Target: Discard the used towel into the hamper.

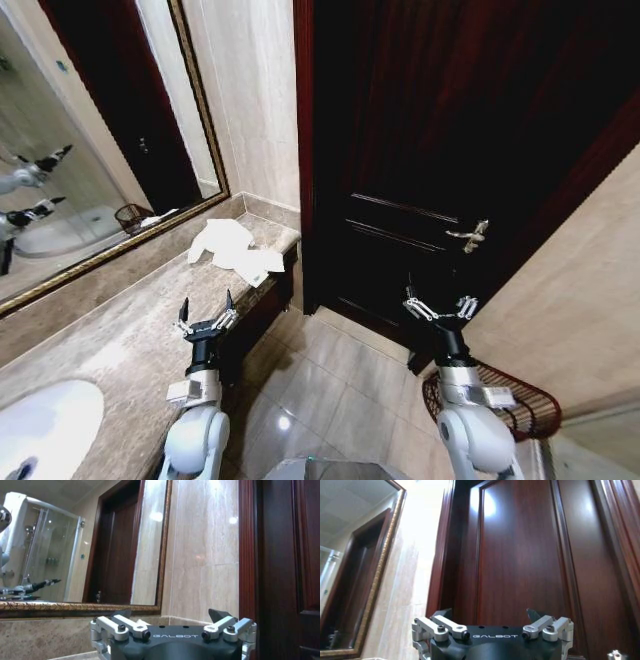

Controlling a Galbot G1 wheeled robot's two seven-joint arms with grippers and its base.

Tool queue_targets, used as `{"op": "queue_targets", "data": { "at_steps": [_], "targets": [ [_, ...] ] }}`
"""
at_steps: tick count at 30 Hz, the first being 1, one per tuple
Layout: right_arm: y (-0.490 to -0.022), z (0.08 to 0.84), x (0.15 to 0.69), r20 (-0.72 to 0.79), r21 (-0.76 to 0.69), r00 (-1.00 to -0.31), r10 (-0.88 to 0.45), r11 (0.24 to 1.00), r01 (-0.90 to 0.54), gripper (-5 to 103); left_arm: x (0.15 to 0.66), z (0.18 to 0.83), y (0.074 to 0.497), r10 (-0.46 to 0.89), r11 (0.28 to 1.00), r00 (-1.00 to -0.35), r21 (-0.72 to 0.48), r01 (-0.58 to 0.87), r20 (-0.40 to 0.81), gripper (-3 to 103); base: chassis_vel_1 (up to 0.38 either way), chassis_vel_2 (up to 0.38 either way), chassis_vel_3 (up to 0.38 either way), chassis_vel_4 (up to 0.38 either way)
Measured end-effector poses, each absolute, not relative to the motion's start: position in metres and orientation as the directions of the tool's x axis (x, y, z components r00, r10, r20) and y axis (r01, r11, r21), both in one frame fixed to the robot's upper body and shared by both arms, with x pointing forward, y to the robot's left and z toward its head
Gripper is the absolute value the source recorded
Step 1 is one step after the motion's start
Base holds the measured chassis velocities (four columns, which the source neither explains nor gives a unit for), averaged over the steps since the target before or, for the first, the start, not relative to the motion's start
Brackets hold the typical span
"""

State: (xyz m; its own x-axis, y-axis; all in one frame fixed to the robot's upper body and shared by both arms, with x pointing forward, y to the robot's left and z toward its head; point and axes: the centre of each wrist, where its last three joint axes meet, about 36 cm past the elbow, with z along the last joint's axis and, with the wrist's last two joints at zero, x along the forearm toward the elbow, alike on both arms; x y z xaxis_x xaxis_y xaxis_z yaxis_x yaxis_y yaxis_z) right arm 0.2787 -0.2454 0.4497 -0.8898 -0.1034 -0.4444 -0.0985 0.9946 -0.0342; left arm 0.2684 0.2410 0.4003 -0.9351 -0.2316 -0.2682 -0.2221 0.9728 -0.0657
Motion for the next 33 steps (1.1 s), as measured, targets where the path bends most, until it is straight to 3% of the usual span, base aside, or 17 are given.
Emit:
{"op": "queue_targets", "data": {
  "at_steps": [33],
  "targets": [
    [-0.246, 0.439, 0.278, -0.46, -0.024, -0.885, -0.068, 0.998, -0.065, 100, 0.275, 0.395, 0.241, -0.265, 0.964, -0.917, -0.111, -0.243, -0.297, 100, -0.06, 0.067, 0.054, -0.052]
  ]
}}
